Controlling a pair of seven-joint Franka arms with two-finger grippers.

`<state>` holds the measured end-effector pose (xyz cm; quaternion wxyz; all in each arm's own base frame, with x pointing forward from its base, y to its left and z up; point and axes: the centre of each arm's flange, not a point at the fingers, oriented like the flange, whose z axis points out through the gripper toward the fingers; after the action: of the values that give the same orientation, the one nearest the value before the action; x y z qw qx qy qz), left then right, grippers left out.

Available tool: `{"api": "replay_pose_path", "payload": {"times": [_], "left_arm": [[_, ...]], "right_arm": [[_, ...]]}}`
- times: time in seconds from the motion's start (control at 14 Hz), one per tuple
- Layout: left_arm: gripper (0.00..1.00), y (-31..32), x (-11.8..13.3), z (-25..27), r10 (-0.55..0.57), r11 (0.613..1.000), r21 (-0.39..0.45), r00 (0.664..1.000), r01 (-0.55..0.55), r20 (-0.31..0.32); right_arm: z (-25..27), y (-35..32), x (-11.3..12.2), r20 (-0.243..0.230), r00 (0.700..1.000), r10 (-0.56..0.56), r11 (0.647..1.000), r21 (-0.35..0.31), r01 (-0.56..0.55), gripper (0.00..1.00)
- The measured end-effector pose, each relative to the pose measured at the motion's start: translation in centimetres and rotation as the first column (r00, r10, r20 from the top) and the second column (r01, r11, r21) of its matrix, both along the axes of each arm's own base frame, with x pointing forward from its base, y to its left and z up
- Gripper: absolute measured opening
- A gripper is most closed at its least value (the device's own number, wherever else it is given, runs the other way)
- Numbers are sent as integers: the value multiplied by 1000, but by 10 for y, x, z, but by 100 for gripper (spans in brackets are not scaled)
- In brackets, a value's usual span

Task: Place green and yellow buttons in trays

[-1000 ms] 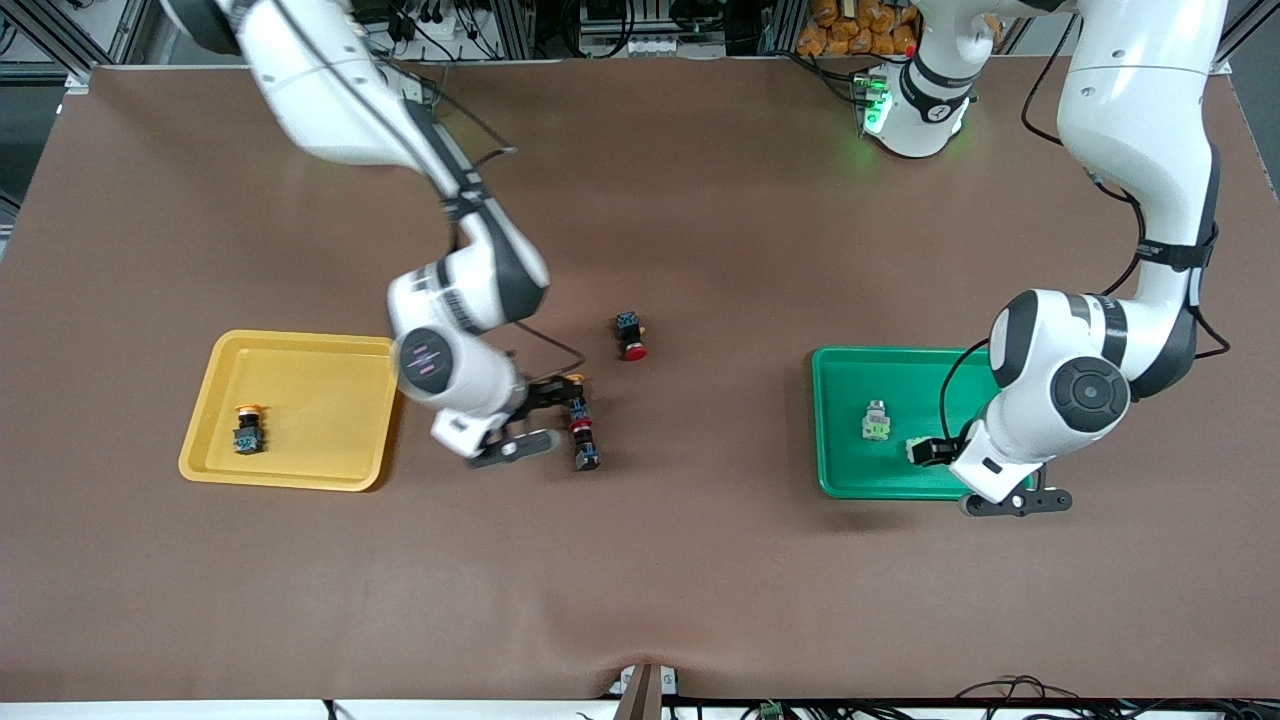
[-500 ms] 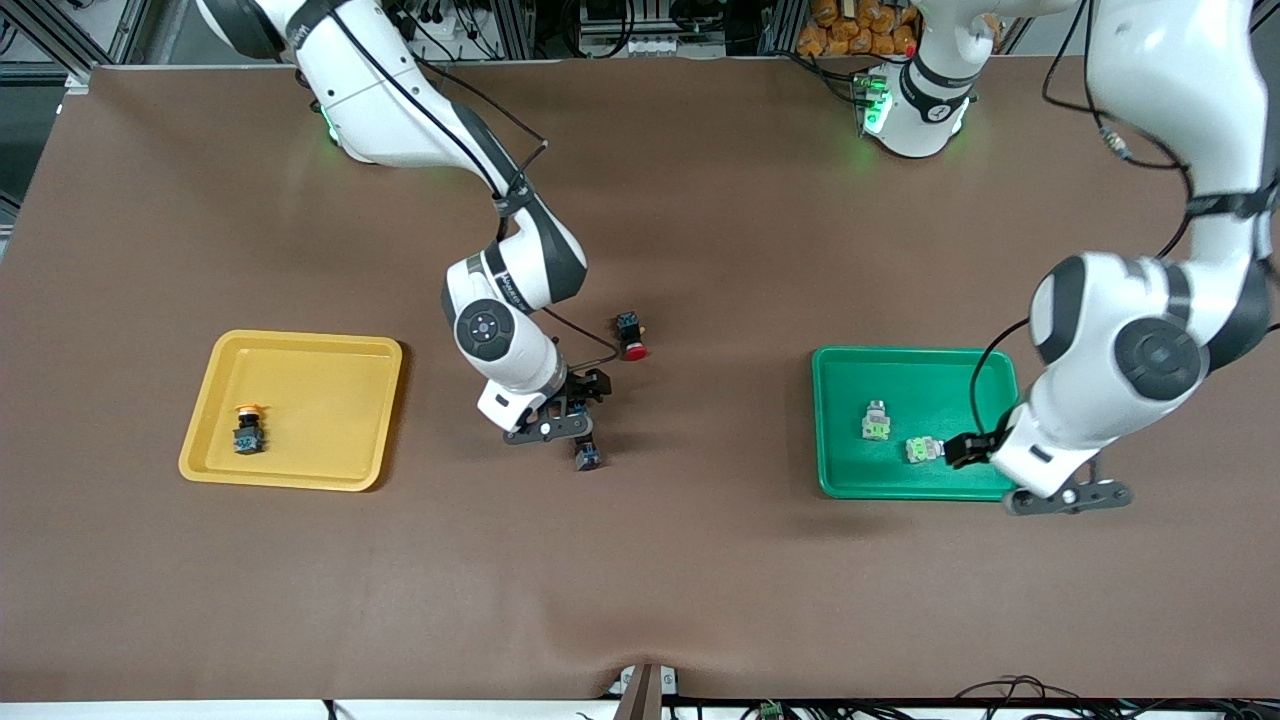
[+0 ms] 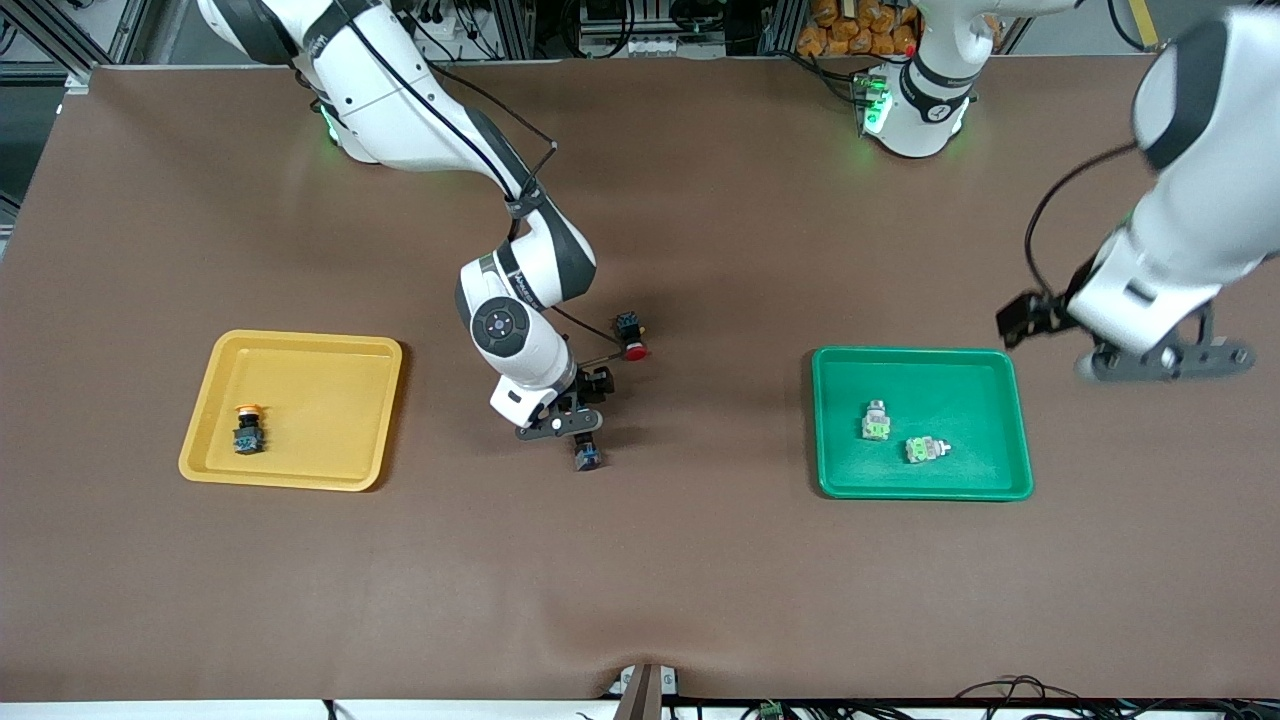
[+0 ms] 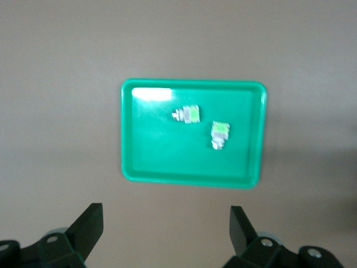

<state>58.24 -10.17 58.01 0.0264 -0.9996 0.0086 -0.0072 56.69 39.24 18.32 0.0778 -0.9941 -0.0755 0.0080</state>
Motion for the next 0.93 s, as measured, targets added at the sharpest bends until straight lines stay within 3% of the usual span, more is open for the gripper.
{"api": "replay_pose_path", "payload": {"times": [0.21,0.57,0.93], "left_arm": [[100,5,-20,24,-30,1000,-7,1000,30,-4],[100,26,-42,62,-35,999,-6,999,36,40],[100,57,-61,85,-66,997,-28,997,67,31]], "right_arm": [[1,-3,3,4,1000,-7,1000,-2,7,33],[47,-36,23,-5,999,-52,999,-13,52,33],[111,-198,77,-64,973,-221,975,-12,221,33]]}}
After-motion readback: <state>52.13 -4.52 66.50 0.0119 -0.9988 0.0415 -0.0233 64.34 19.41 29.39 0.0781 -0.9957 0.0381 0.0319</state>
